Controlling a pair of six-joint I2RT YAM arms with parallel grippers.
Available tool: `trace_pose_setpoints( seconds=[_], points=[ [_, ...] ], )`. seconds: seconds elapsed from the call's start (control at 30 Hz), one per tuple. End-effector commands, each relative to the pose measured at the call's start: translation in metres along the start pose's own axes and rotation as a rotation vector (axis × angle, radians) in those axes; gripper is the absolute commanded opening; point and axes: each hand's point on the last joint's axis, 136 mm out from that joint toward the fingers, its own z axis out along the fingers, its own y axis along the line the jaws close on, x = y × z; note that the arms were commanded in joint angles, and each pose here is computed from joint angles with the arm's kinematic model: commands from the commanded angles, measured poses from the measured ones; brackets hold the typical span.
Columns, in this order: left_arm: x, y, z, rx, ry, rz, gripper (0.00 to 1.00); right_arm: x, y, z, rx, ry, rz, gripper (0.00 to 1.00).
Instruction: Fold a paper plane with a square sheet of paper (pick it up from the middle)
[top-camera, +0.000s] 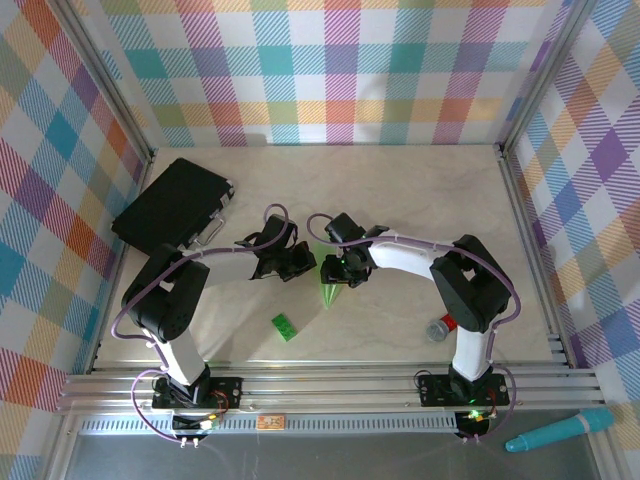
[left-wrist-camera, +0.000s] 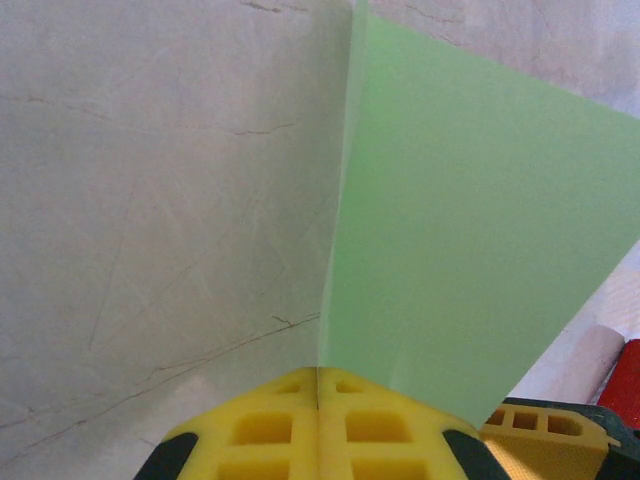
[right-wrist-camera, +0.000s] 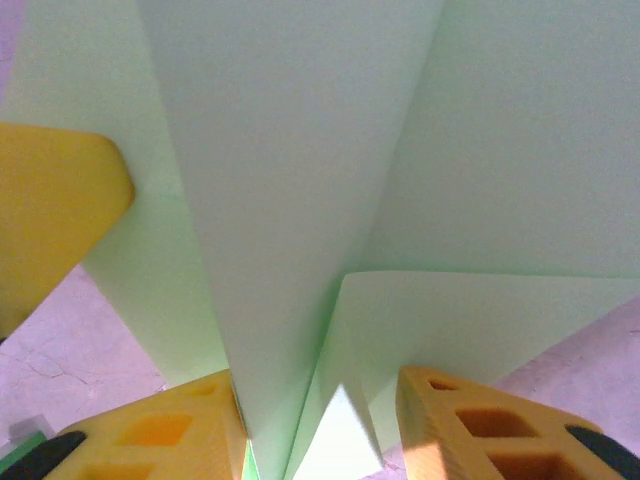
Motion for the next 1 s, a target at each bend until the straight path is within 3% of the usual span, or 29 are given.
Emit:
trace_pose_setpoints(
  seconds=[0.0,0.27,0.57,0.97],
  points=[
    [-0.001,-0.003,-0.004,0.022,-0.003,-0.006,0.03,-0.001,0.004,-0.001,0.008,0.006,0.009,0.43],
    [-0.001,-0.002,-0.007,0.016,-0.009,-0.007,0.08,0.001,0.009,0.005,0.018,0.025,0.02,0.43],
    [-0.016,0.019,-0.037,-0.047,-0.116,-0.072,0.32,0.004,-0.001,0.006,0.102,0.037,0.07,0.36],
    [-0.023,0.053,-0.06,-0.106,-0.178,-0.154,0.5,0.006,-0.005,0.008,0.172,0.051,0.105,0.33]
  ],
)
